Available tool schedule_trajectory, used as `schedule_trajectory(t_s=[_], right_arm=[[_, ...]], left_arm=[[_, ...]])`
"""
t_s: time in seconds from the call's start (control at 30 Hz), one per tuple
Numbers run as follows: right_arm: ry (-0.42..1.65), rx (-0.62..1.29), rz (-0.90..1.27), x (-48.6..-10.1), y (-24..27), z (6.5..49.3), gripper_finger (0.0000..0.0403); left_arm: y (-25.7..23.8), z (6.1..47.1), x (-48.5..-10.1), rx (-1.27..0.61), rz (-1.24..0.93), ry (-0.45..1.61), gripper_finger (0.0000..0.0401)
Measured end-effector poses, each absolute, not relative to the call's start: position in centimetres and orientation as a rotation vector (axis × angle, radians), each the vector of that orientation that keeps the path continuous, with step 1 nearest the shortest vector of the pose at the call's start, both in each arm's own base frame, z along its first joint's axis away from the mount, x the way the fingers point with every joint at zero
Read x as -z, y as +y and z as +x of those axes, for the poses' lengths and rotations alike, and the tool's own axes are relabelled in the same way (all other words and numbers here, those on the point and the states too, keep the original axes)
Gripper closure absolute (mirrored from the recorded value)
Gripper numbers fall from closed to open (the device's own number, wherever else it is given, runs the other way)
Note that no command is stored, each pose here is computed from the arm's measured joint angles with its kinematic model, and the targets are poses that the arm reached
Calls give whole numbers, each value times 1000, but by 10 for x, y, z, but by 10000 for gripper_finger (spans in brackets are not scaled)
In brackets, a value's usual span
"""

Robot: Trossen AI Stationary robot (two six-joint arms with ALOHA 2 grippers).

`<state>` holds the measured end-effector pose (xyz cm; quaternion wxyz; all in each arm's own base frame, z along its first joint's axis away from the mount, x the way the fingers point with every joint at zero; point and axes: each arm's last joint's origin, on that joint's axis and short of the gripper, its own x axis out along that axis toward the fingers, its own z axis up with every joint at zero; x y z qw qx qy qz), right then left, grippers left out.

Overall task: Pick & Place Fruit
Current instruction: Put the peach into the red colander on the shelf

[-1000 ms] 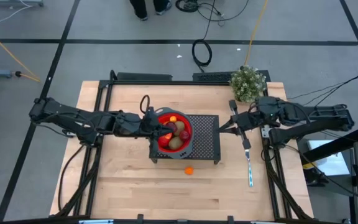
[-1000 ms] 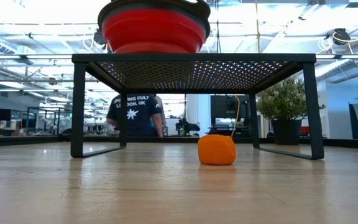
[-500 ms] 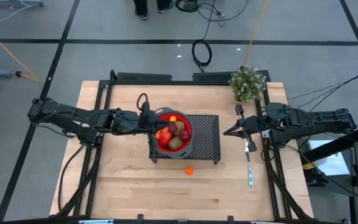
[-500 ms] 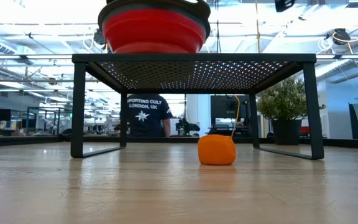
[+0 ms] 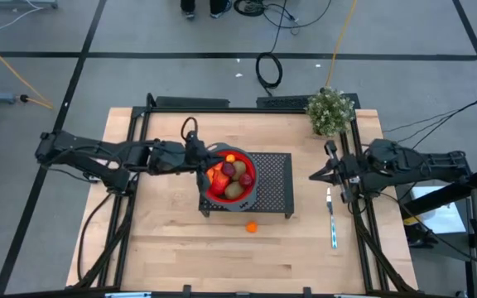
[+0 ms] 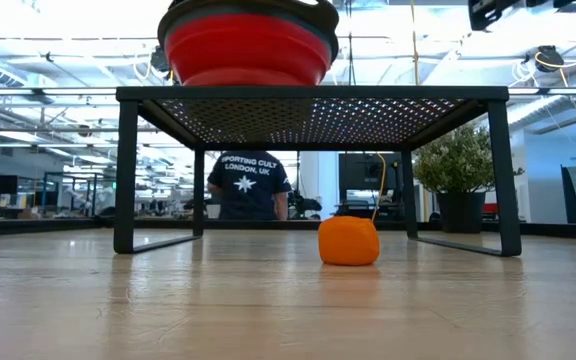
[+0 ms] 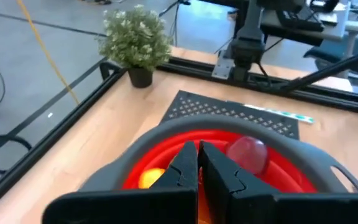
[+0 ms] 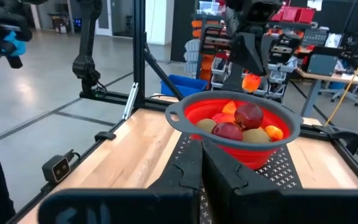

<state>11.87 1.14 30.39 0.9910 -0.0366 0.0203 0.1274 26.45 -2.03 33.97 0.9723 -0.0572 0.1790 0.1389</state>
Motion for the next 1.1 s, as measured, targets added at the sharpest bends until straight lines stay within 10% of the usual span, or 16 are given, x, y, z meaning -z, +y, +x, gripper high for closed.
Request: schedule_trajectory(t_s=[1.1], right_arm=[[-24,-251,-95,-303,11,113,403]], left_arm=[[4,272,-317,-356,-213,513,401]])
